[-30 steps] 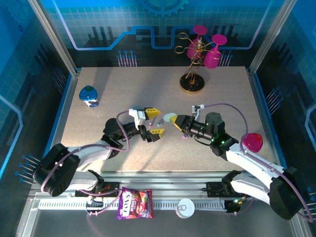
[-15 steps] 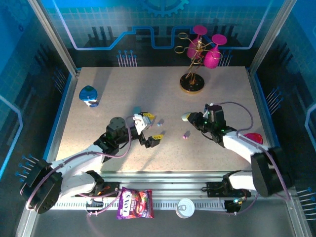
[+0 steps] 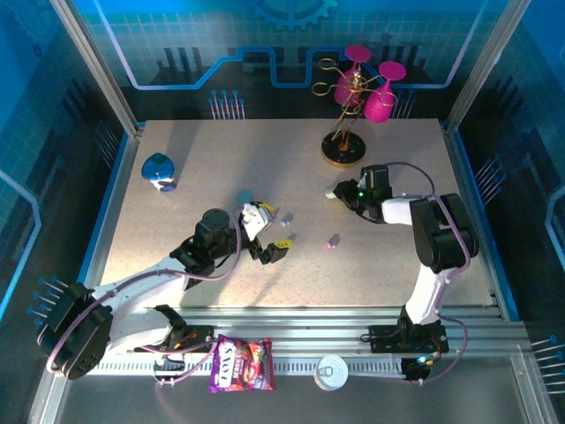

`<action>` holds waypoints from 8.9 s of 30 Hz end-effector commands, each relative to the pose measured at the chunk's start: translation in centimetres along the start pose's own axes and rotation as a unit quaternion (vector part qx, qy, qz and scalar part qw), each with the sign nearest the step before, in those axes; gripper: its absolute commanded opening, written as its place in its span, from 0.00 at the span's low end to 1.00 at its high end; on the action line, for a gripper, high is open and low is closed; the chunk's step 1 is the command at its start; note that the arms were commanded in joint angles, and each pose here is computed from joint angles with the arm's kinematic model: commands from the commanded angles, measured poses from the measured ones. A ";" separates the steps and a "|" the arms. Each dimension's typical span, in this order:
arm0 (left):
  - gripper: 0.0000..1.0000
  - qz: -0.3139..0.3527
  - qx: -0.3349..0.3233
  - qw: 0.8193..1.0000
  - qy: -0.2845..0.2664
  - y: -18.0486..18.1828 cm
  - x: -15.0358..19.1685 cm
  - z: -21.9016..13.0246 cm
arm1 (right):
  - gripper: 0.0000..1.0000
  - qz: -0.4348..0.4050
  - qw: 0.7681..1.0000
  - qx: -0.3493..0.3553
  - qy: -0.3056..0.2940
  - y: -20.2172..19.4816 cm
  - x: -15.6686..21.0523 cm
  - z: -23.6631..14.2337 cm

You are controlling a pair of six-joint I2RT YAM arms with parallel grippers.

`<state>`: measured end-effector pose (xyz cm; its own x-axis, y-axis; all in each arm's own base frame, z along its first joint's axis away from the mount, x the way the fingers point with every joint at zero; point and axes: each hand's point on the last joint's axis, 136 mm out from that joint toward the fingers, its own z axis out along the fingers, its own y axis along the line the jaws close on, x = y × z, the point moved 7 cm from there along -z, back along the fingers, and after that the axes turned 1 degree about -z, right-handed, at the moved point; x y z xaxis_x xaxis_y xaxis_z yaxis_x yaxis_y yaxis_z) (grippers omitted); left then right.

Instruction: Insert the wireless bluetooth earbuds into the charging case

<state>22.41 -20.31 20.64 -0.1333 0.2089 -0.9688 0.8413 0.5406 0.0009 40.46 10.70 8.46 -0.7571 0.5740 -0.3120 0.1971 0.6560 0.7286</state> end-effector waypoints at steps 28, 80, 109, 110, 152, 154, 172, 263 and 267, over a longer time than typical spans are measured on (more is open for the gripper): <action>0.98 -0.204 -0.270 0.869 0.361 10.4 6.8 -1.2 | 0.92 -0.373 0.927 -0.042 -0.017 8.0 7.7 -14.0; 0.29 -0.072 -0.118 0.965 0.224 6.0 3.2 2.3 | 0.88 -0.284 0.957 -0.010 0.052 7.4 11.2 -17.5; 0.31 0.111 0.087 0.987 0.077 -2.7 -1.4 4.0 | 0.44 -0.169 0.945 -0.186 0.211 12.5 14.3 -15.6; 0.31 0.112 0.085 0.987 0.077 -2.7 -1.3 3.9 | 0.40 -0.168 0.945 -0.185 0.212 12.5 14.4 -15.5; 0.80 -0.003 0.197 0.939 -0.280 -3.0 -8.7 1.3 | 0.17 -0.001 0.852 -0.497 0.162 17.2 12.6 -22.9; 0.75 0.001 0.196 0.939 -0.283 -3.0 -8.9 1.2 | 0.17 -0.007 0.847 -0.505 0.167 17.7 12.7 -23.0; 0.55 0.020 0.209 0.934 -0.289 -3.5 -9.3 0.7 | 0.17 0.012 0.855 -0.489 0.174 16.9 13.5 -22.2; 0.29 -0.038 0.306 0.933 -0.187 -4.5 -8.8 -0.7 | 0.99 -0.558 0.793 -0.243 -0.040 17.1 15.7 -25.5; 0.28 -0.029 0.319 0.928 -0.188 -4.8 -8.8 -0.9 | 0.97 -0.541 0.809 -0.221 -0.062 17.3 14.9 -25.4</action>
<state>19.71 -24.22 27.55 -0.1556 -0.1440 -0.9773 0.9878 -0.0253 -0.1536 16.34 18.67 30.78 -0.2977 -0.1579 -0.9415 -0.8358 0.5197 0.1771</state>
